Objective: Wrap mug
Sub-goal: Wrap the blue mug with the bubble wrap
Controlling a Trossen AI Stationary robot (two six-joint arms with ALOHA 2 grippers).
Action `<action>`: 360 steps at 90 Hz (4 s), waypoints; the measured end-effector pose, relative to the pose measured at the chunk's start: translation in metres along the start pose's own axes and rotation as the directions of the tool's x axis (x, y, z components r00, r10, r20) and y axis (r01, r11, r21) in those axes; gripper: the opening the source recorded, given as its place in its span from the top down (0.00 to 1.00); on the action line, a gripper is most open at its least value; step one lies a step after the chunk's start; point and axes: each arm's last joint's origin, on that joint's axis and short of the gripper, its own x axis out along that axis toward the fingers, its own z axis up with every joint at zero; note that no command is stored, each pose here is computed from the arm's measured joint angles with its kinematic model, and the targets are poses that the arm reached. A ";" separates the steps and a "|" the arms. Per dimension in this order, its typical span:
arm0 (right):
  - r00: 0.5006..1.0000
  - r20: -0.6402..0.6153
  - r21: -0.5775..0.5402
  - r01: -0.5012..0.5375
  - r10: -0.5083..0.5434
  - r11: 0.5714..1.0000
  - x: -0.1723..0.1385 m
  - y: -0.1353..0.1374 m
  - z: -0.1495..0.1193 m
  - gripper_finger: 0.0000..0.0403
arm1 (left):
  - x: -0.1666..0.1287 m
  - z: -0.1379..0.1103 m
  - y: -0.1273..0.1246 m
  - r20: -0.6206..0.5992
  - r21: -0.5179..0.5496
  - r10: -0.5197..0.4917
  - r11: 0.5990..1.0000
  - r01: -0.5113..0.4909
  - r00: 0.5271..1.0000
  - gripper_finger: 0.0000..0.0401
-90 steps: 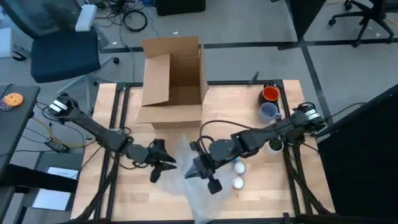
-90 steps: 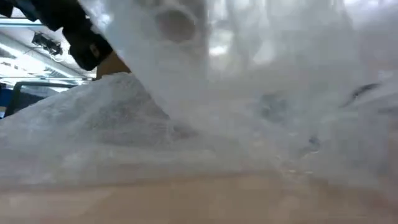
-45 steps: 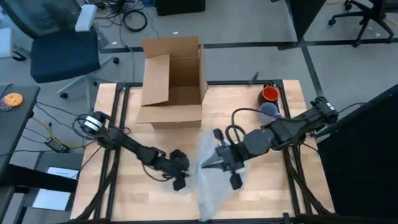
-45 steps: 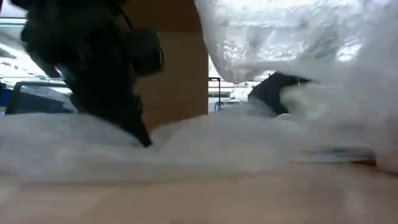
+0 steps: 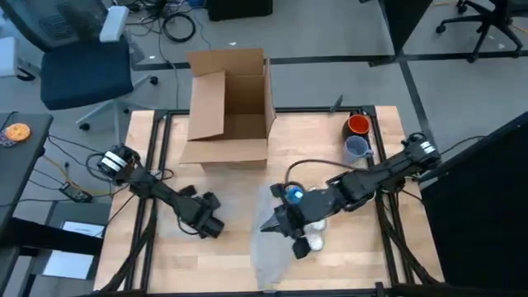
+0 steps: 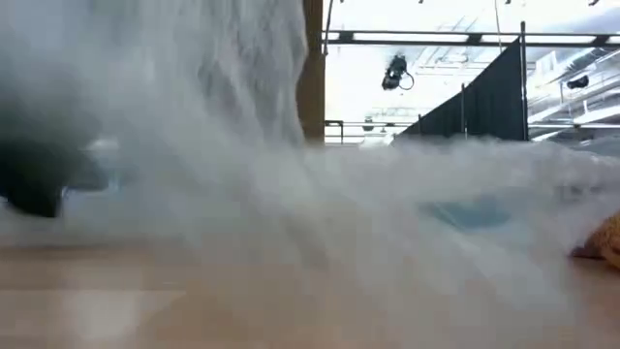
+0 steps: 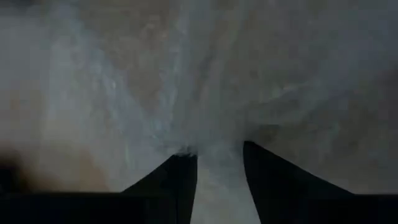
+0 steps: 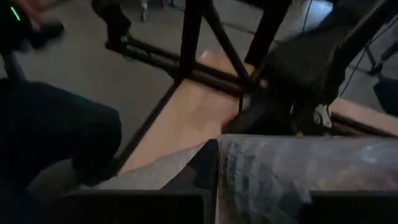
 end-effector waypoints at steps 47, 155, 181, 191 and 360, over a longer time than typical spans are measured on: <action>0.984 0.019 0.159 0.170 -0.175 0.973 0.158 -0.045 -0.089 0.98 | -0.170 -0.067 0.001 0.509 0.180 -0.374 0.927 0.329 0.775 0.71; 0.990 -0.127 0.168 0.080 -0.059 0.982 0.040 -0.031 -0.027 0.42 | -0.129 -0.002 -0.102 0.800 0.304 -0.241 0.952 -0.024 0.549 0.71; 0.968 -0.248 0.181 0.066 -0.019 0.981 0.004 -0.014 -0.026 0.44 | -0.087 -0.005 -0.089 0.454 0.236 -0.149 0.971 0.042 0.879 0.71; 0.932 -0.363 0.223 0.090 -0.003 0.971 -0.014 -0.009 -0.033 0.45 | -0.087 -0.021 -0.072 0.253 0.143 -0.047 0.990 0.010 0.966 0.71; 0.983 -0.153 0.359 0.148 -0.098 0.922 0.044 -0.046 -0.124 0.58 | -0.095 -0.016 -0.091 0.609 0.096 -0.121 0.992 0.079 0.784 0.71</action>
